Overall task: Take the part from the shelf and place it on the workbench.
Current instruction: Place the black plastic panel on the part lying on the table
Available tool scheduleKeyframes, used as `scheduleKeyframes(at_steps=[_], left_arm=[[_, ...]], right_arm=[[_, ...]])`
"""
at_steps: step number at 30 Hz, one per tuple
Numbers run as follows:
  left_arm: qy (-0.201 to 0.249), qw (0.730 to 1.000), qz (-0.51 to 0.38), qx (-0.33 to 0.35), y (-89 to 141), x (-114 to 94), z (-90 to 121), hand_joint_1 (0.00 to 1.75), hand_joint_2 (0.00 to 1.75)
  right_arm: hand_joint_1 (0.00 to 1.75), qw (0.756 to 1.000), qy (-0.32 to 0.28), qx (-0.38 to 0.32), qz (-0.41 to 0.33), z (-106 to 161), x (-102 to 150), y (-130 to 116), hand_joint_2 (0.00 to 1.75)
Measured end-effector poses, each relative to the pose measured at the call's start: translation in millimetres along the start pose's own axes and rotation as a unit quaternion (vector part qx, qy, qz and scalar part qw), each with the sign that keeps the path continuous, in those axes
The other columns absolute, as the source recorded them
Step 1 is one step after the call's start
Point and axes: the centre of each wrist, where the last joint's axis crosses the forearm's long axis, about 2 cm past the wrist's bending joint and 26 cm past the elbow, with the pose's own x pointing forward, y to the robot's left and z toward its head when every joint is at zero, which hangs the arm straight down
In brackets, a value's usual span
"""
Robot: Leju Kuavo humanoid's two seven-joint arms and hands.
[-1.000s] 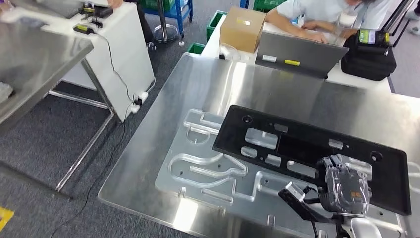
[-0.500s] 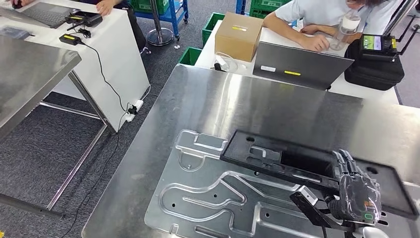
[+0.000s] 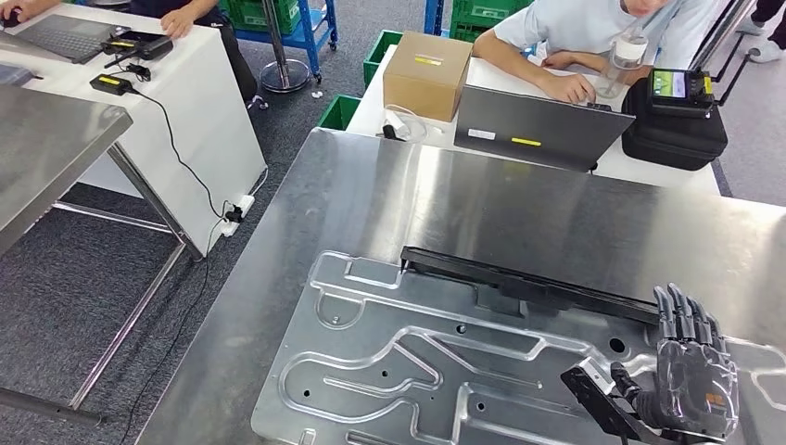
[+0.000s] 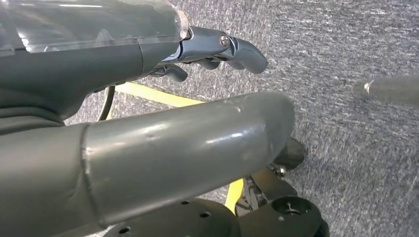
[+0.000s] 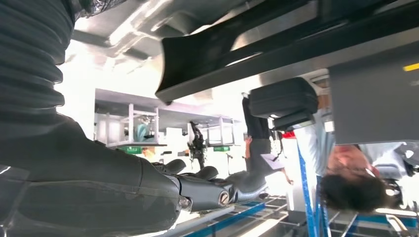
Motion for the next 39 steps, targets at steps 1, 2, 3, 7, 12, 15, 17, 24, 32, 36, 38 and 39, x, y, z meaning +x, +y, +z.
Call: scheduleKeyframes(at_steps=[1, 2, 3, 7, 12, 15, 17, 24, 32, 36, 38, 39], left_arm=[[0.000, 1.000, 0.002, -0.001, 0.0, -0.2, 0.1, 0.00, 0.00], [0.000, 1.000, 0.005, -0.001, 0.1, -0.5, 0.2, 0.00, 0.00], [0.001, 1.000, 0.008, -0.002, 0.3, -0.8, 0.3, 0.00, 0.00], [0.002, 1.000, 0.011, -0.002, 1.0, -2.6, 0.9, 0.00, 0.00], [0.001, 1.000, 0.011, -0.002, 1.9, -1.6, 0.5, 0.00, 0.00], [0.001, 1.000, 0.011, -0.002, 1.9, -1.6, 0.5, 0.00, 0.00], [0.001, 1.000, 0.011, -0.002, 1.9, -1.3, 0.4, 0.00, 0.00], [0.001, 1.000, 0.012, -0.003, 1.7, -1.9, 0.6, 0.00, 0.00], [0.002, 1.000, 0.013, -0.005, 0.6, -1.6, 0.7, 0.00, 0.00], [0.003, 1.000, 0.013, -0.005, 1.1, -1.7, 0.6, 0.00, 0.00], [0.003, 1.000, 0.013, -0.005, 1.1, -1.6, 0.6, 0.00, 0.00], [0.002, 1.000, 0.013, -0.005, 1.2, -1.5, 0.6, 0.00, 0.00]], right_arm=[[0.00, 1.000, 0.000, 0.000, 0.000, 0.6, 0.2, -0.2, 1.75], [0.00, 1.000, 0.000, 0.001, -0.001, 1.1, 0.6, -0.2, 1.75], [0.00, 1.000, 0.000, 0.001, -0.002, 1.8, 1.0, 0.0, 1.75], [0.00, 1.000, 0.003, 0.006, -0.004, 4.3, 1.8, 1.1, 1.75], [0.00, 1.000, 0.005, 0.008, -0.006, 5.2, 2.6, 1.7, 1.75], [0.00, 1.000, 0.007, 0.009, -0.006, 5.9, 2.3, 1.7, 1.75], [0.00, 1.000, 0.009, 0.010, -0.005, 6.7, 1.1, 1.5, 1.75], [0.00, 1.000, 0.012, 0.010, -0.003, 7.4, -0.4, 1.6, 1.75], [0.00, 1.000, 0.012, 0.007, -0.004, 5.9, 0.7, 1.5, 1.75], [0.00, 1.000, 0.013, 0.008, -0.005, 6.3, 1.4, 2.1, 1.75], [0.00, 1.000, 0.014, 0.009, -0.006, 6.5, 1.6, 2.5, 1.75], [0.00, 1.000, 0.014, 0.009, -0.006, 6.6, 1.6, 2.6, 1.75]])
